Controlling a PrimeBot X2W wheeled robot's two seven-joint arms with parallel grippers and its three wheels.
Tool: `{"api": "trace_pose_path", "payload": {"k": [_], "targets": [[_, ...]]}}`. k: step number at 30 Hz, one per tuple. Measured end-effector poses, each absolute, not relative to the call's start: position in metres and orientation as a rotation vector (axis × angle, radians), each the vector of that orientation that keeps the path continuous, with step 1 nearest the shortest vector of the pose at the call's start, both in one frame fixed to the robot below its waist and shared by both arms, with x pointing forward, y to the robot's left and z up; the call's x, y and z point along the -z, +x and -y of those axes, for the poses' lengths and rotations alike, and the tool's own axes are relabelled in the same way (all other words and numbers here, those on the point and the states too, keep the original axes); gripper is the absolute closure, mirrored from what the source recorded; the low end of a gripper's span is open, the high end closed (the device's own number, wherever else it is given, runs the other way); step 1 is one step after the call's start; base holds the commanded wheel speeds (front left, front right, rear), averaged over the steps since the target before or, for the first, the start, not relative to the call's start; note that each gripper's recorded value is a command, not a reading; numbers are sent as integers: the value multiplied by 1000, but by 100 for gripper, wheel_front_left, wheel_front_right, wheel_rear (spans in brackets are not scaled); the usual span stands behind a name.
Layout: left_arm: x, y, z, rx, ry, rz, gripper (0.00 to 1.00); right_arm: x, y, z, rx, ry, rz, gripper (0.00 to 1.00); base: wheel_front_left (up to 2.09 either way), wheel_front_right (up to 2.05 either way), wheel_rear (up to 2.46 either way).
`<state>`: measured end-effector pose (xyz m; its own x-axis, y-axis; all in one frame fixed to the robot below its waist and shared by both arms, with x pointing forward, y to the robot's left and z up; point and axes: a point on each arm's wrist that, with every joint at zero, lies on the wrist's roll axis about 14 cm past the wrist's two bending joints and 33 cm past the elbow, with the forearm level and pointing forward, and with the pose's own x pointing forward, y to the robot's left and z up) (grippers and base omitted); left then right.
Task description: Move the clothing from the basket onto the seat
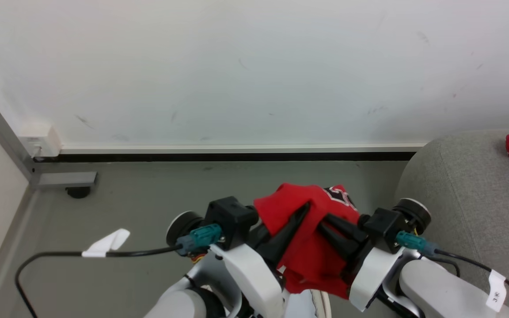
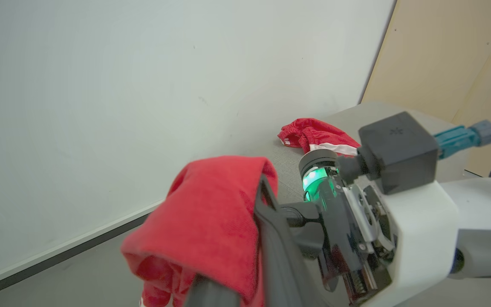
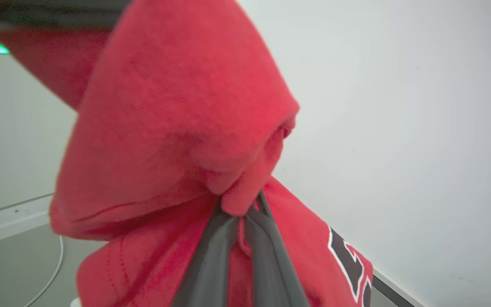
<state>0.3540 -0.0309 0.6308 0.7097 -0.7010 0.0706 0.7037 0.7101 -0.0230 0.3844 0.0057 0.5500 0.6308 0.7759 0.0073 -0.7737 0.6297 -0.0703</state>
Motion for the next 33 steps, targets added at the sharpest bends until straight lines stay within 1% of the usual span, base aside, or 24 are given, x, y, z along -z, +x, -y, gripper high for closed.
{"api": "trace_pose_path", "payload": {"k": [1, 2, 12, 21, 33], "targets": [[-631, 356, 28, 764, -50, 66, 6, -552, 387, -3, -877, -59, 43, 100, 0, 0, 0], [-631, 357, 26, 754, -52, 71, 0, -554, 389, 0, -867, -57, 50, 100, 0, 0, 0], [-598, 359, 7, 668, -77, 59, 0, -581, 411, 40, -736, -20, 123, 100, 0, 0, 0], [-555, 355, -2, 631, -62, 54, 0, -589, 414, 82, -631, -19, 155, 100, 0, 0, 0], [-545, 353, 36, 739, -90, 55, 0, -593, 402, 136, -493, -36, 174, 100, 0, 0, 0]]}}
